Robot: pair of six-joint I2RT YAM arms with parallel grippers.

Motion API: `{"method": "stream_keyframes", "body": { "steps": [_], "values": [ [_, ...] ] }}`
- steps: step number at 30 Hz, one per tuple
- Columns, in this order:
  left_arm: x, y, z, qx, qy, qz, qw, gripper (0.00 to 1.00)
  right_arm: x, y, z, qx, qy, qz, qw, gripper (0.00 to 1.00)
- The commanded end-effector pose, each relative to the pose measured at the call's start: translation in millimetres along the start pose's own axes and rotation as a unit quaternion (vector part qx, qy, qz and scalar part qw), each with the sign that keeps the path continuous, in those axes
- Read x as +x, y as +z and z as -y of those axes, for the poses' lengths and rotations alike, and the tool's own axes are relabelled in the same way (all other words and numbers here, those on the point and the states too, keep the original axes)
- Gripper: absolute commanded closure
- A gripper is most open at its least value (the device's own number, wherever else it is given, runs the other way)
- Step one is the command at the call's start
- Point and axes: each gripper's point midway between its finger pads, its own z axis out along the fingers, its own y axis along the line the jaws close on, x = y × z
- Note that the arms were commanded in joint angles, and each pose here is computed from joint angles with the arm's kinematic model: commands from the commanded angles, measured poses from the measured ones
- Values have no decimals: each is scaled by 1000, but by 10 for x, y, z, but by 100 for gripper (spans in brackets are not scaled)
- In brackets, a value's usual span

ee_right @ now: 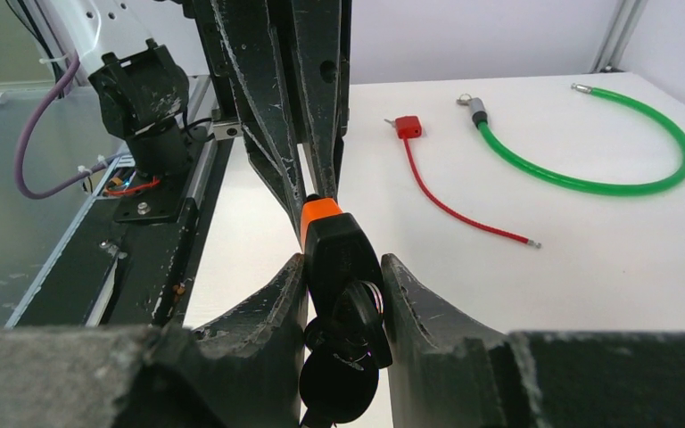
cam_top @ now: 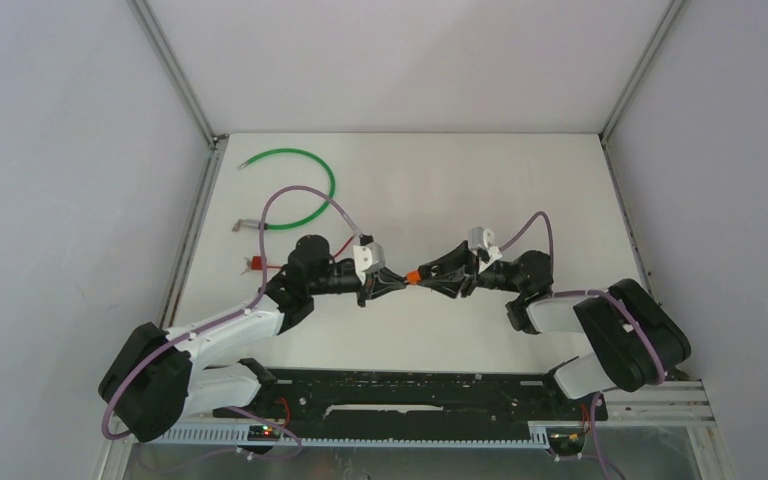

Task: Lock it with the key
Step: Lock the lock.

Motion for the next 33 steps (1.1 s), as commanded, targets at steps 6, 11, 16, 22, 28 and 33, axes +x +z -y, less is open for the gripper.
{"method": "stream_keyframes", "body": {
  "steps": [6, 11, 16, 22, 28, 33],
  "values": [
    [-415, 84, 38, 23, 55, 50, 997, 100, -152, 203, -315, -103, -45, 14, 994, 100],
    [-416, 83, 41, 24, 55, 51, 997, 100, -128, 231, -348, -118, -41, 11, 992, 100],
    [-426, 84, 46, 25, 55, 53, 997, 100, -128, 243, -344, -116, -40, 11, 992, 100],
    [-427, 88, 45, 26, 53, 54, 997, 100, -119, 255, -377, -127, -42, 9, 991, 100],
    [-421, 94, 39, 25, 51, 52, 997, 100, -110, 258, -404, -134, -47, 7, 990, 100],
    [-417, 98, 38, 26, 51, 52, 997, 100, -92, 271, -462, -153, -51, 1, 987, 100]
  ]
}}
